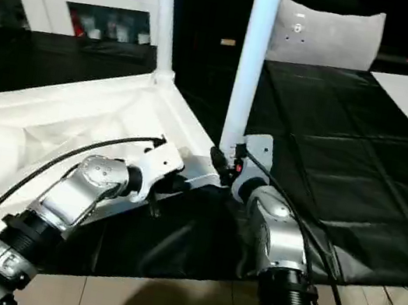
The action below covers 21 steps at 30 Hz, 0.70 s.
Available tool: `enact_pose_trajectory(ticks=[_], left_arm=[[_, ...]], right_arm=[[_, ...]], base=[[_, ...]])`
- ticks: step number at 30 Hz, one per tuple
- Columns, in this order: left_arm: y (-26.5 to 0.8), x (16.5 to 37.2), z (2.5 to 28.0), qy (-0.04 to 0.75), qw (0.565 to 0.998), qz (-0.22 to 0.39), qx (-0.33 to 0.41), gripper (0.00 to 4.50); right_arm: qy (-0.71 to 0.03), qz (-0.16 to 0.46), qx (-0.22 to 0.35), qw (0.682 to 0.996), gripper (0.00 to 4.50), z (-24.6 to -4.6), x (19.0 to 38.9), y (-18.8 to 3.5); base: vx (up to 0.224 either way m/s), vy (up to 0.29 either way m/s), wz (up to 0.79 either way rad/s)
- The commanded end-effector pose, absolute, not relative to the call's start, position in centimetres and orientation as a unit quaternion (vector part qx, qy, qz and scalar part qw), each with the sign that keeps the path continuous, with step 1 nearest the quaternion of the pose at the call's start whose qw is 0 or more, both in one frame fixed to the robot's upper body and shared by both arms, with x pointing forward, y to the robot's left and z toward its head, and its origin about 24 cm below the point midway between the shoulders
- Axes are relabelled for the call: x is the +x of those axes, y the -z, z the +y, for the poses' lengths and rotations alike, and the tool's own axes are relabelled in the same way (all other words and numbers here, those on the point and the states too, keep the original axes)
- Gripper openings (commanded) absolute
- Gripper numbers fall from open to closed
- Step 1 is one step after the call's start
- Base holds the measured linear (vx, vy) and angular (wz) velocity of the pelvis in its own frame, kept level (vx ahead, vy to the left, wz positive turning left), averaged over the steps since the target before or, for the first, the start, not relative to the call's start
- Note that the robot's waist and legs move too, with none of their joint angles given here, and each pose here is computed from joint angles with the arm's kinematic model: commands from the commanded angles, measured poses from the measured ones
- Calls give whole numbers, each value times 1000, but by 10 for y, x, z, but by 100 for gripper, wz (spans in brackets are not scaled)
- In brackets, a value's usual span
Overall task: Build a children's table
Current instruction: Rotate leg to tighten
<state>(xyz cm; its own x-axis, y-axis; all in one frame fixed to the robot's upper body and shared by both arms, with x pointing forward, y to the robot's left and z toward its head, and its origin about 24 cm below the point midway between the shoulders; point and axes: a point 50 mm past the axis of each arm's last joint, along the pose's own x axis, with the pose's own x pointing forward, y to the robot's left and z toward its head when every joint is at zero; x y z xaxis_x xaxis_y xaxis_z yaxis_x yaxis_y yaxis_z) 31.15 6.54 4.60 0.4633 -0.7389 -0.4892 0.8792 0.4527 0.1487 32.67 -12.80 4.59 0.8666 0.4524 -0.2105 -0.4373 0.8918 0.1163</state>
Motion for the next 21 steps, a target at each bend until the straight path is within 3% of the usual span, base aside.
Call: enact_pose_trajectory(ticks=[1,7,9,13,18,20,21], left_arm=[[-61,310,48,522,813,138,216,0],[-58,315,73,519,811,141,230,0],[-56,316,85,527,804,143,235,0],[-55,310,100,573,768,142,247,0],[-54,296,110,649,699,134,268,0],[-54,295,112,656,691,137,271,0],[-54,291,114,676,669,135,279,0]], right_arm=[[-283,140,34,948,310,-112,318,-32],[-346,107,10,932,353,-137,310,-42],[-390,102,-26,915,368,-150,302,-48],[-451,94,-77,884,368,-172,294,-60],[-518,106,-108,842,368,-184,286,-66],[-527,110,-110,835,368,-185,284,-67],[-556,124,-111,814,368,-186,282,-67]], base=[[0,0,0],[0,0,0],[0,0,0],[0,0,0],[0,0,0],[0,0,0],[0,0,0]])
